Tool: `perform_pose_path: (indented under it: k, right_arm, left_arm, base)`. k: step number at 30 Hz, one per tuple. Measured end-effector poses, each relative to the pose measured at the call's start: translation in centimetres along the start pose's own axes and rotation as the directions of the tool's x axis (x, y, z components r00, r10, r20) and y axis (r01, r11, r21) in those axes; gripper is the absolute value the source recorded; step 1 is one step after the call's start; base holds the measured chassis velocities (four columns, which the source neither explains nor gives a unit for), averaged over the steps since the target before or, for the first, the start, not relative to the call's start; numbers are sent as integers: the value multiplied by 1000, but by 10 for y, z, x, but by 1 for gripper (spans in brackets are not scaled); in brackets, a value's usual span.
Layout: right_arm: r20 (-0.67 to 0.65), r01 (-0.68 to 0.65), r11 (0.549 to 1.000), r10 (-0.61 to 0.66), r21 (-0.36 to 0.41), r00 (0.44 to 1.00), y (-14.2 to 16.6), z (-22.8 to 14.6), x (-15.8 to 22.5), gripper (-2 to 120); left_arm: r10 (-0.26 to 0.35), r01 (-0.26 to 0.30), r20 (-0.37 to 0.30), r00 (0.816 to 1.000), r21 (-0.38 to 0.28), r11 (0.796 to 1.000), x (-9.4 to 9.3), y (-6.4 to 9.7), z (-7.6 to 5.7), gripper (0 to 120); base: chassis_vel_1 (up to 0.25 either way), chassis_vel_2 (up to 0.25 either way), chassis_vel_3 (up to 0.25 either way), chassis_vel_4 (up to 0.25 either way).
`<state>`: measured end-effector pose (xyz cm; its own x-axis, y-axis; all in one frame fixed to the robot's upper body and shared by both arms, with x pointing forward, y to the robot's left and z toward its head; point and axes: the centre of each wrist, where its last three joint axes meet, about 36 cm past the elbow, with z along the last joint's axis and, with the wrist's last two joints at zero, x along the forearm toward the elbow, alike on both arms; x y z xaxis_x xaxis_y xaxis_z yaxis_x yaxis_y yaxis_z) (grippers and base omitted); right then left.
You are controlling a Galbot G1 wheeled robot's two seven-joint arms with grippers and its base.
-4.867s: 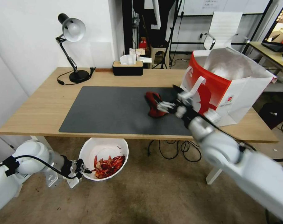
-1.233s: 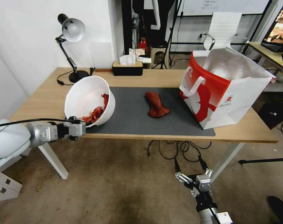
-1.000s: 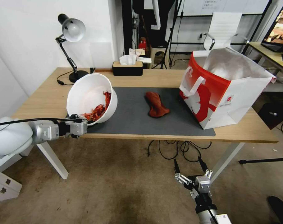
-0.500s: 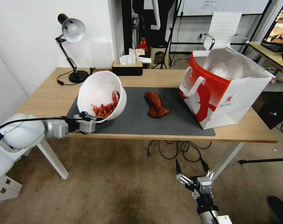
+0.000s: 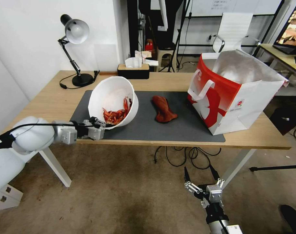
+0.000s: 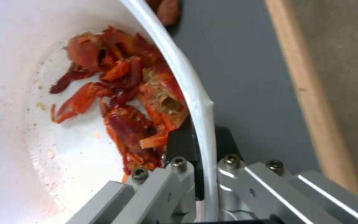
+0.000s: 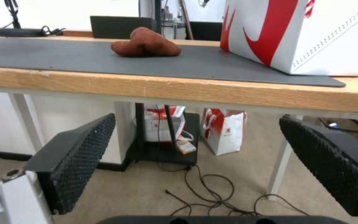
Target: Sweep shrimp from table into container with towel, then put container into takeout bag.
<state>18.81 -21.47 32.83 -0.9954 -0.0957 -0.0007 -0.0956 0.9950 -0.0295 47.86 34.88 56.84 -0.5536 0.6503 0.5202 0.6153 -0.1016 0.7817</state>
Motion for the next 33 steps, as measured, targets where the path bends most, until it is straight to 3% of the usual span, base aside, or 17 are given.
perform_pose_path:
  k: [12,16,22,33]
  right_arm:
    - [2,-15,1000,15,0,1000,-1,0,-1,100]
    - [1,-20,1000,20,2,1000,-3,1,-1,100]
    - [4,-22,1000,22,4,1000,-7,1,-5,100]
    - [-2,-32,999,32,4,999,-10,1,-6,100]
  left_arm:
    - [-21,22,21,1000,-28,999,-20,27,3,0]
    - [-26,27,40,999,-27,999,-35,36,3,0]
    - [-27,30,76,997,-29,999,-57,58,1,0]
    - [-46,55,110,993,-77,996,-81,104,-13,0]
  base:
    - [0,0,0,0]
    - [0,0,0,0]
    - [0,0,0,0]
    - [0,0,0,0]
